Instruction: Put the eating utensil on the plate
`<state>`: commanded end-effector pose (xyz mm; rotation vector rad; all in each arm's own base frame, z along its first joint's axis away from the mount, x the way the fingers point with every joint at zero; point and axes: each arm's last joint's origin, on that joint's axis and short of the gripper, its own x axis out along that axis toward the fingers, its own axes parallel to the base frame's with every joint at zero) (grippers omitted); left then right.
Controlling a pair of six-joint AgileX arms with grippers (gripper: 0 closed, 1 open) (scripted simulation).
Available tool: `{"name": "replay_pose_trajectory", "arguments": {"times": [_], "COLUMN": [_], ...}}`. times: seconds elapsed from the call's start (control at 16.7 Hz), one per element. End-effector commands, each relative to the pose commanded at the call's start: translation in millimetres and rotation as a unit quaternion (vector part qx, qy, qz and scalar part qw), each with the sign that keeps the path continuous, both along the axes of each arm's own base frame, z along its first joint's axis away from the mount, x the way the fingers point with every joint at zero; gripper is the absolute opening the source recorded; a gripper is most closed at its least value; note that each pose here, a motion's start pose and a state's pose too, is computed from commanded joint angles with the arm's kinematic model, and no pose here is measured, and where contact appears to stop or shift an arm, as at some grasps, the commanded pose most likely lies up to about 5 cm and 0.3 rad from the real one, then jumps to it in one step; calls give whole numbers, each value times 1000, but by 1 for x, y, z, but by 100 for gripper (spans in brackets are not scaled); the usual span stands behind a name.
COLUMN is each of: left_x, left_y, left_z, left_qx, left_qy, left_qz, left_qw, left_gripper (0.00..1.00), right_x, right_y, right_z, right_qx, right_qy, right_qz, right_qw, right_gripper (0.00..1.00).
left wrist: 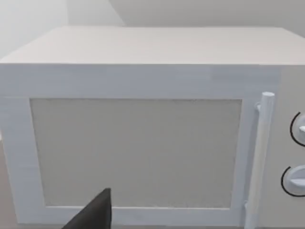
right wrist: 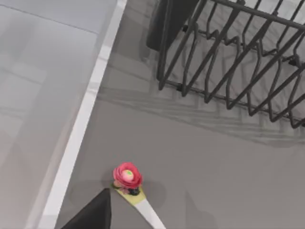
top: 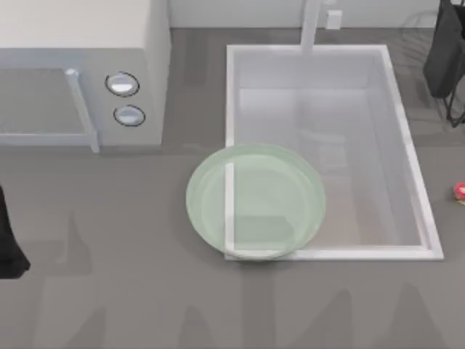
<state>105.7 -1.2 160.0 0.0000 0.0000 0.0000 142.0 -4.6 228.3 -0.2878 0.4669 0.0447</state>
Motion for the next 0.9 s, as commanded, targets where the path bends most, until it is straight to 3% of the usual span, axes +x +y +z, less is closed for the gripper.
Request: {"name": "replay_pose_trajectory", "arguments": {"times": [0.18,0.48,0.9], "left_x": [0,0,0], "left_y": [0,0,0], "left_z": [0,0,0], "left_qx": [0,0,0], "left_qy": [0,0,0], "left_qz": [0,0,0], "left_qw": [1000,1000,1000], "left_gripper": [100,100,100], "right_x": [41,118,192], "right_y": [-4,-14,-28], "right_z": [11,2,-30], "right_qx": [-51,-102,-122], "right_qy": [145,351,493], "right_qz": [33,114,209], "right_qw": [988,924,835], "right_gripper": [100,100,100]}}
